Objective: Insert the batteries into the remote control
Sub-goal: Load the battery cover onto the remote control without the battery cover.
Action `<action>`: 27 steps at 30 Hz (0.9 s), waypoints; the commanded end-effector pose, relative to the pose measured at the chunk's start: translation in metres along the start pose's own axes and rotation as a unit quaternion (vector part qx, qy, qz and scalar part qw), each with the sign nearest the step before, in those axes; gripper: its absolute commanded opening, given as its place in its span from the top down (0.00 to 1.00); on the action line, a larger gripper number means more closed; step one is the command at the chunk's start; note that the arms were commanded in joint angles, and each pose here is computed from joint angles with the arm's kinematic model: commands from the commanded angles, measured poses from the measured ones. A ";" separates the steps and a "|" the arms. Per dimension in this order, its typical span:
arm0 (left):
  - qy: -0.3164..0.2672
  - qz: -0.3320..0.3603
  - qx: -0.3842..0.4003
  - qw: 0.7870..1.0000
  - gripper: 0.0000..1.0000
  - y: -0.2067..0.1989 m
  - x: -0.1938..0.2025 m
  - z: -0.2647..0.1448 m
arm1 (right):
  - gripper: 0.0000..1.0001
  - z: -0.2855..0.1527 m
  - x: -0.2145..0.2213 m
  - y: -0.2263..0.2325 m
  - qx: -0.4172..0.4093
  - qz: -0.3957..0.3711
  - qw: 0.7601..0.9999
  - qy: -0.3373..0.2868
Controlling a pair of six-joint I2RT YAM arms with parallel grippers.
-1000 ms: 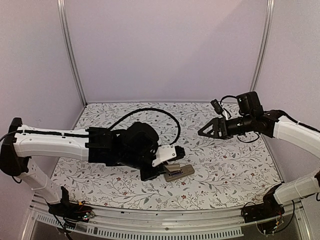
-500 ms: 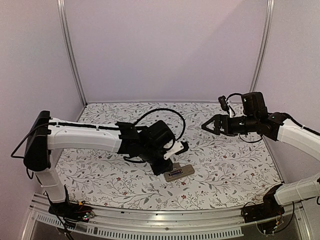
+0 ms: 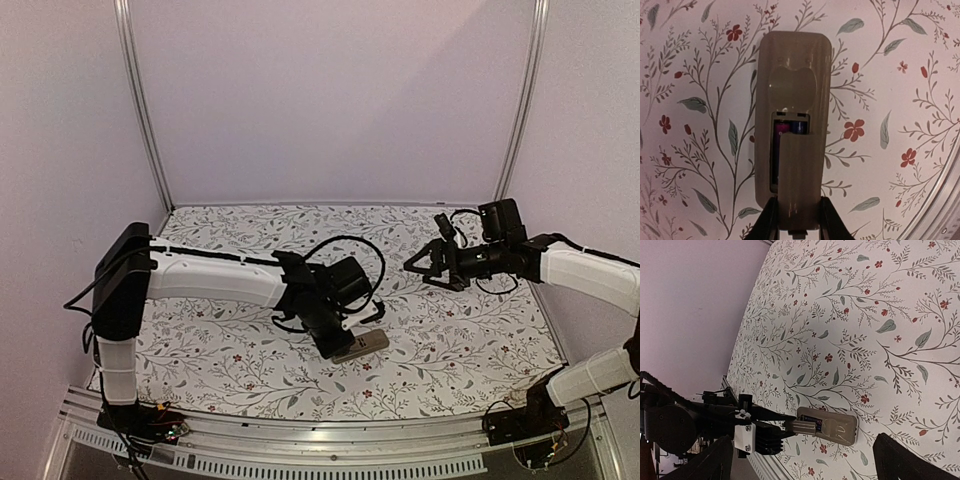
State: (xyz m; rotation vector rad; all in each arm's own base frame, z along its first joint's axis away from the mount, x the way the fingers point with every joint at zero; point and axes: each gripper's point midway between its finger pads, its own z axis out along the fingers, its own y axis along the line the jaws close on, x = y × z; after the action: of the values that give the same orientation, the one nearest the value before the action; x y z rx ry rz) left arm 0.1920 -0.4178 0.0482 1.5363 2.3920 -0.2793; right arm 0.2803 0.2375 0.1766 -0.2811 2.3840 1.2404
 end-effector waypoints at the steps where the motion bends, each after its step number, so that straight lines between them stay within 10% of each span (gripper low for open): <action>1: 0.009 -0.012 -0.003 1.000 0.98 0.007 -0.003 0.004 | 0.01 -0.007 -0.007 -0.005 -0.012 0.012 1.000 -0.018; 27: 0.010 -0.011 0.019 1.000 0.97 0.003 -0.007 0.013 | 0.01 -0.009 -0.008 -0.012 -0.023 0.029 0.999 -0.022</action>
State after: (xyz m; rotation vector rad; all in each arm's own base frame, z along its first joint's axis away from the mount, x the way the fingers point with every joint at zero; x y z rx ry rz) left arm 0.2019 -0.4236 0.0429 1.5115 2.4207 -0.2988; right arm 0.2902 0.2243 0.1797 -0.2007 2.3473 1.2984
